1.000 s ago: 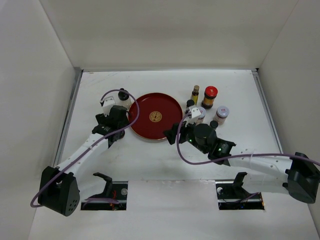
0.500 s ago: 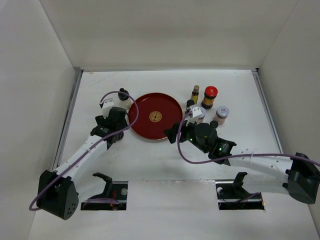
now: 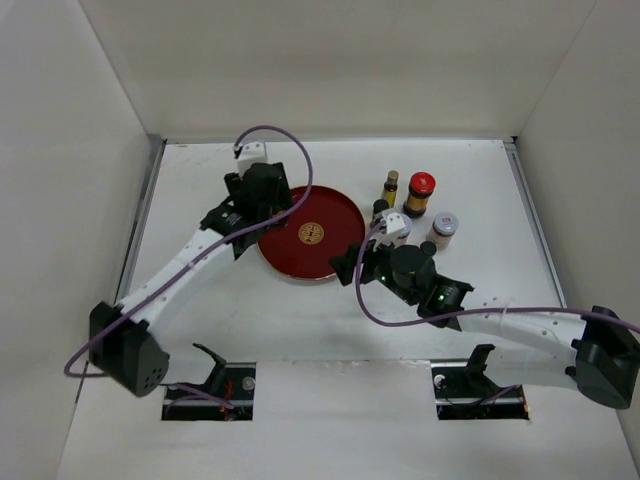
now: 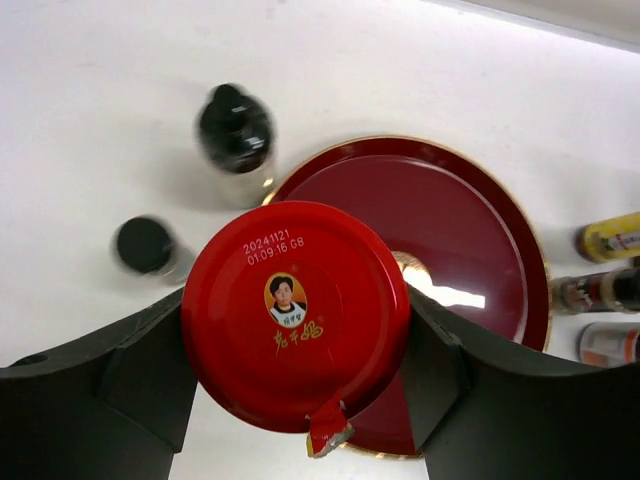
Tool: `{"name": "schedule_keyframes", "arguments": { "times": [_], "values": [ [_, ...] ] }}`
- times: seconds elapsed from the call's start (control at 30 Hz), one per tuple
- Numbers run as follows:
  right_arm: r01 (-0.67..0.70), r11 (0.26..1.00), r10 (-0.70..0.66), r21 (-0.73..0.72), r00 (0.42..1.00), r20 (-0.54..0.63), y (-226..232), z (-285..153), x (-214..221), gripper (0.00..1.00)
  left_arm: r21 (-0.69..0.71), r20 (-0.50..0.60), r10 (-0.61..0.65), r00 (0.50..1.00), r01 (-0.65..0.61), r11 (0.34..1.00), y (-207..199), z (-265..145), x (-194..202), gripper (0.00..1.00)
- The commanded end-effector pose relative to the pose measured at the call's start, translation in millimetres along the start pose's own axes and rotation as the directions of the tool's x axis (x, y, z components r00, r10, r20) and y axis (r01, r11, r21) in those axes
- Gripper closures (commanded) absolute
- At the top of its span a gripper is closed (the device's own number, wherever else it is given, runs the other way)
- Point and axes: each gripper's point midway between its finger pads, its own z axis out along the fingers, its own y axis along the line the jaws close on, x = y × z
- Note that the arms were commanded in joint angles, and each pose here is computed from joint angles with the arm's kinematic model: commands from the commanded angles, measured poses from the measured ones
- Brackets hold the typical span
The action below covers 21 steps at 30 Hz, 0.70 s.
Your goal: Organize the condiment bottles
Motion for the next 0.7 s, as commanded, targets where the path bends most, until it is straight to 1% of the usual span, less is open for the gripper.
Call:
{"name": "schedule_keyframes", "arguments": {
  "times": [0.0, 0.13, 0.27, 0.4, 0.6, 0.67],
  "values": [
    [-0.027, 0.999, 0.030, -0.029, 0.997, 0.072, 7, -6, -22, 0.16, 0.090, 0.083, -0.046, 0.995, 0.038, 0.995, -45, 31, -33, 0.67],
    [-0.032, 0.999, 0.034, -0.020, 0.996, 0.082, 2, -14, -23, 0.16, 0.132, 0.081, -0.035, 0.996, 0.024, 0.991, -81, 64, -35, 0.68],
    [-0.050, 0.999, 0.050, 0.003, 0.994, 0.092, -8, -23, -20, 0.16, 0.138, 0.083, 0.010, 0.997, -0.021, 0.990, -103, 96, -30, 0.68],
    [-0.060, 0.998, 0.058, 0.023, 0.994, 0.092, -17, -29, -19, 0.16, 0.123, 0.067, 0.036, 0.997, -0.044, 0.991, -110, 124, -20, 0.68],
    [-0.056, 0.997, 0.051, 0.059, 0.995, 0.081, -26, -29, -12, 0.15, 0.098, 0.074, 0.061, 0.995, -0.068, 0.993, -109, 146, -7, 0.68],
    [-0.059, 0.996, 0.054, 0.065, 0.996, 0.076, -27, -27, -10, 0.14, 0.080, 0.073, 0.070, 0.995, -0.075, 0.994, -106, 152, -3, 0.65]
  ]
}}
